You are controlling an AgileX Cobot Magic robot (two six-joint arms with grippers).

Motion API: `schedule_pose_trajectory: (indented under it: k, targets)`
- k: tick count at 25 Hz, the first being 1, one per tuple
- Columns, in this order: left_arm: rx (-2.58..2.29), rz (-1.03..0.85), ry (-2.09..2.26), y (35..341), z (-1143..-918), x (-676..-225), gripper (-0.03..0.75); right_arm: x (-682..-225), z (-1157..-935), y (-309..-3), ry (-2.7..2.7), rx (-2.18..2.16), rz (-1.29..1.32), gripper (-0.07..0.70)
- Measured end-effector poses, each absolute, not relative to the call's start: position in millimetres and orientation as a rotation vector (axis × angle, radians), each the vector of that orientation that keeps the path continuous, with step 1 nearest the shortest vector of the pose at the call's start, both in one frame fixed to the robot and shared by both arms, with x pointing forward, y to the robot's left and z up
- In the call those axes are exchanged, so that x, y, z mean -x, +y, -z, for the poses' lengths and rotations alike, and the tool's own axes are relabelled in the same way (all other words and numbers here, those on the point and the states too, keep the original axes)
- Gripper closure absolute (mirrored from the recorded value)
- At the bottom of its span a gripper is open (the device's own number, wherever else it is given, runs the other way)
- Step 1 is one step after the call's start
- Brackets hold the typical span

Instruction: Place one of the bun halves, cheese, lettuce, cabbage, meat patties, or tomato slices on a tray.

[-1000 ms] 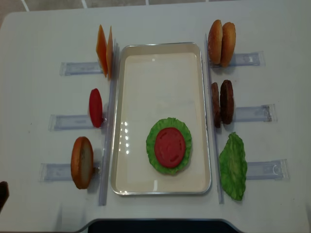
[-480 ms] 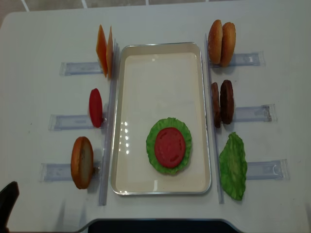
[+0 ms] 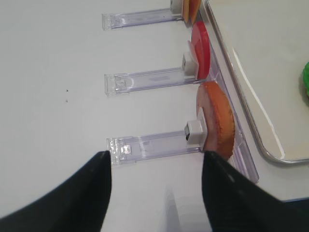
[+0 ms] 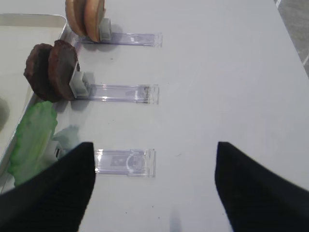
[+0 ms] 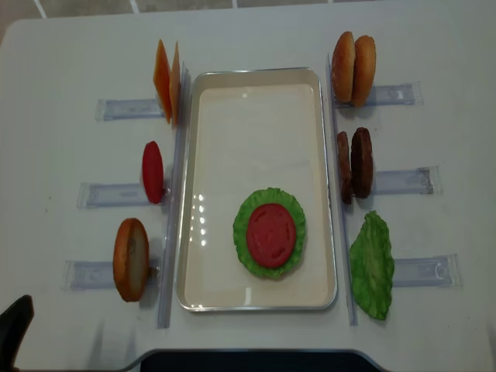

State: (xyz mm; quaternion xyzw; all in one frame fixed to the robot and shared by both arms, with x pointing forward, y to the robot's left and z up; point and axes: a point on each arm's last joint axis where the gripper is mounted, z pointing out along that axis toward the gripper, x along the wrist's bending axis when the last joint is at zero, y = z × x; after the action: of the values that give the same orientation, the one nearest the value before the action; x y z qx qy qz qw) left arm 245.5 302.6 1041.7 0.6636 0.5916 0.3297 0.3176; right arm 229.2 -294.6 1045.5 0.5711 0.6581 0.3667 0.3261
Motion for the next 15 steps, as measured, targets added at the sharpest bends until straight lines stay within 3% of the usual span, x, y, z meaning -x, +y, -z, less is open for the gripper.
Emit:
schedule_pose_trajectory:
  k: [15]
  targets:
    - [-1.743,-0.859,1.555,302.0,-1041.7,-245.4,0.274,-229.2,-1045.5,-294.6,1.724,-1.496,-0.961,0.108]
